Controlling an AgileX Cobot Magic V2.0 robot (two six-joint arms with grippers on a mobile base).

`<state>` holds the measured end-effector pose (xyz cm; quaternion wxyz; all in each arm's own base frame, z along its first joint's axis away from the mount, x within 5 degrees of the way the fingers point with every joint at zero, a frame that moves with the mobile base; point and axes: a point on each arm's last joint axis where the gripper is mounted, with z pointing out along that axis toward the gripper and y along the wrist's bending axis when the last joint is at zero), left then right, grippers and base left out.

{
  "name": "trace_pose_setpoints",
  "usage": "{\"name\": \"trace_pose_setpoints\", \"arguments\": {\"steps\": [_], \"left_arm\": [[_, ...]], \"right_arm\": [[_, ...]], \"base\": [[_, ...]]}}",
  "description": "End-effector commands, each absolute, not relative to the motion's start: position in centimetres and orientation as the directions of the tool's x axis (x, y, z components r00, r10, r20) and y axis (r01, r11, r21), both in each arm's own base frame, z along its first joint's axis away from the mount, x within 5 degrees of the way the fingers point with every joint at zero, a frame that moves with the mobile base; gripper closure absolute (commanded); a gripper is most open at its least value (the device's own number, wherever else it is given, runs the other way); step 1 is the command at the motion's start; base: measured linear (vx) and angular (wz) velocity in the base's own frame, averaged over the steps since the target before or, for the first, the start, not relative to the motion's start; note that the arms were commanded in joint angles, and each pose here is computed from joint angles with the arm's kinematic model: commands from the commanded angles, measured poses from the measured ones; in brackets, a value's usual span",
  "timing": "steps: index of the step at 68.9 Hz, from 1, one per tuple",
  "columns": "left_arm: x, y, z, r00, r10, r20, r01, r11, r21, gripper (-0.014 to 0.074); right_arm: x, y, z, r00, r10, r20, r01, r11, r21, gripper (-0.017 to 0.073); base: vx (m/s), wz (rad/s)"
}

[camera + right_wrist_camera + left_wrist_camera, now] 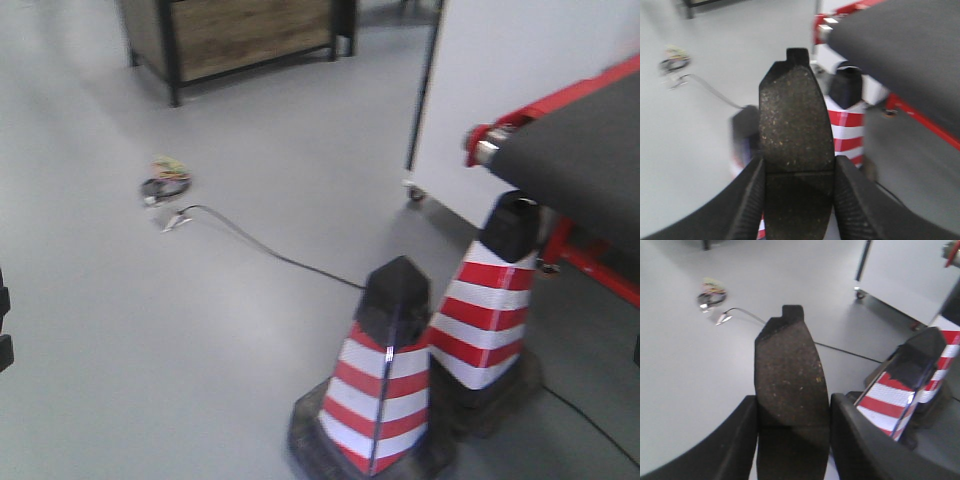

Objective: Move and align brake pads A on conveyor
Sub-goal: 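Drive past the striped cones to the black belt conveyor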

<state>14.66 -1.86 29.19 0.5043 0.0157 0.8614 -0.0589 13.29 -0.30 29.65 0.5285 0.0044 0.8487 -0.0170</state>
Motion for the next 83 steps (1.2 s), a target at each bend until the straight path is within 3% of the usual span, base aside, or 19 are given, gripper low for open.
{"name": "trace_pose_setpoints", "arguments": {"steps": [1, 83], "left_arm": [[15.05, -1.96, 30.96, -0.382, -0.056, -0.923, 0.096, 0.99, -0.099, 0.0511], [15.05, -1.96, 30.96, -0.382, -0.056, -0.923, 0.096, 0.99, -0.099, 0.0511]], "right_arm": [[13.57, -0.27, 31.48, -0.329, -0.027, -0.944, 0.02, 0.999, -0.035, 0.0534], [13.57, -0.27, 31.48, -0.329, -0.027, -0.944, 0.02, 0.999, -0.035, 0.0534]], "base": [[0.25, -0.73], [0.18, -0.63]]}}
